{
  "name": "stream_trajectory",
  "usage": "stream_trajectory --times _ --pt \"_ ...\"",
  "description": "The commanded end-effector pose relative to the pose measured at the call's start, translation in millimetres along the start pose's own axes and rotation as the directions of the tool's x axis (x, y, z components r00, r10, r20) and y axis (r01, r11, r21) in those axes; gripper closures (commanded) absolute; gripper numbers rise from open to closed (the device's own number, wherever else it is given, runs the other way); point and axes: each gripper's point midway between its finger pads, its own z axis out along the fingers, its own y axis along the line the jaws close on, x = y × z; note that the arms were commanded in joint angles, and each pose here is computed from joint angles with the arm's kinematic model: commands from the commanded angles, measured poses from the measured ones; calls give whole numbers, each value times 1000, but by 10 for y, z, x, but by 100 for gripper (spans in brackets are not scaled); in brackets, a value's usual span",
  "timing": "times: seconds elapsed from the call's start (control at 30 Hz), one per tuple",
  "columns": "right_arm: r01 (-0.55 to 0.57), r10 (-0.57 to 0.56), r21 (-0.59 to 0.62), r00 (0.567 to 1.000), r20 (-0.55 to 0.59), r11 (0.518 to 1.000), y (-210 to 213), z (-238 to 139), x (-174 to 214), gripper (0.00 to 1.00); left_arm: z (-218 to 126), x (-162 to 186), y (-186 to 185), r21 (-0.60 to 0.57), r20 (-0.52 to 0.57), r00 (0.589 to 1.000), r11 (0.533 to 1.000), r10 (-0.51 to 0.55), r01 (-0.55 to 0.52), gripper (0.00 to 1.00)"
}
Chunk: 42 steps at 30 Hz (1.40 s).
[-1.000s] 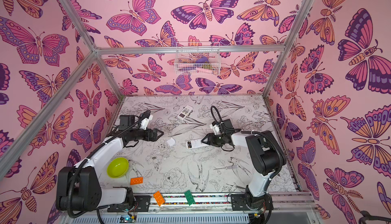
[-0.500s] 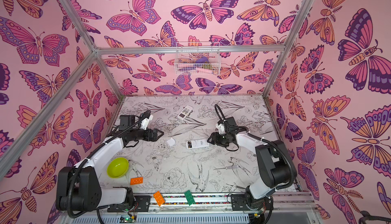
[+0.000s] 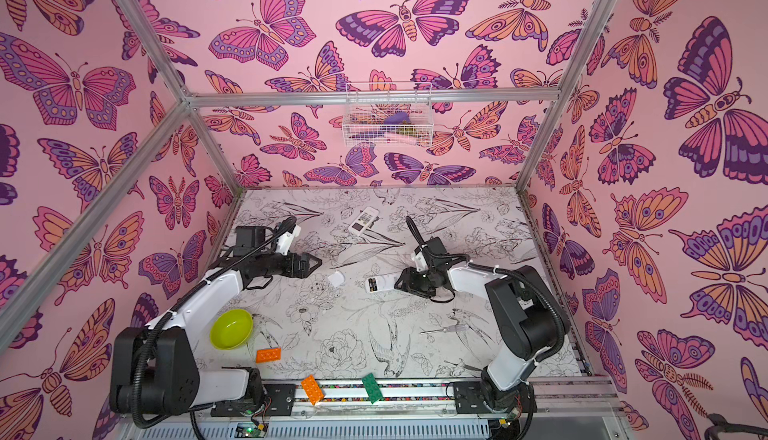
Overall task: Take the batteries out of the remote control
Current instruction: 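Lower the opened remote onto the table with the right gripper and release, then move the right gripper over the clear-handled screwdriver nearer the robot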
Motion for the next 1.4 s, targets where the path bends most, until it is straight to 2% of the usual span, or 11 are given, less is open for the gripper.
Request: stream_trajectory --times 0.0,0.13,0.37,0.43,0.6,0.77,0.9,1.0,1.1,1.23,1.37 --pt "7 -6 -13 999 42 1000 124 67 -251 42 -70 -43 -12 -5 14 1000 1000 0 0 0" --pt "40 -36 -52 997 74 998 258 175 -406 43 -67 -29 13 -10 16 1000 1000 12 -12 0" --pt "152 -154 -141 988 -2 978 665 459 -398 44 -68 -34 27 -13 16 1000 1000 12 -11 0" --pt "155 -165 -175 985 -46 972 770 558 -344 44 -70 -35 33 -15 17 1000 1000 4 -4 0" --pt "193 -210 -202 975 -67 960 913 547 -274 45 -49 -23 29 -10 14 1000 1000 9 -9 0" --pt "195 -196 -67 980 -18 979 778 112 -342 44 -56 -32 25 -8 10 1000 1000 -6 6 0" --pt "141 -142 138 990 -2 980 479 -306 -239 44 -41 -36 -25 7 11 1000 1000 9 -9 0" --pt "69 -75 251 997 16 966 283 -603 -81 44 -38 -24 -31 11 4 1000 1000 -2 2 0" --pt "20 -48 306 995 84 952 167 -917 42 44 -7 -4 -50 19 -5 1000 1000 6 -5 0" --pt "-32 -22 410 992 126 912 -26 -1264 193 44 13 -26 -45 17 -11 1000 999 -29 29 0" --pt "-89 18 475 988 153 876 -210 -1497 385 44 55 -62 -86 -2 -21 1000 1000 -14 14 0"
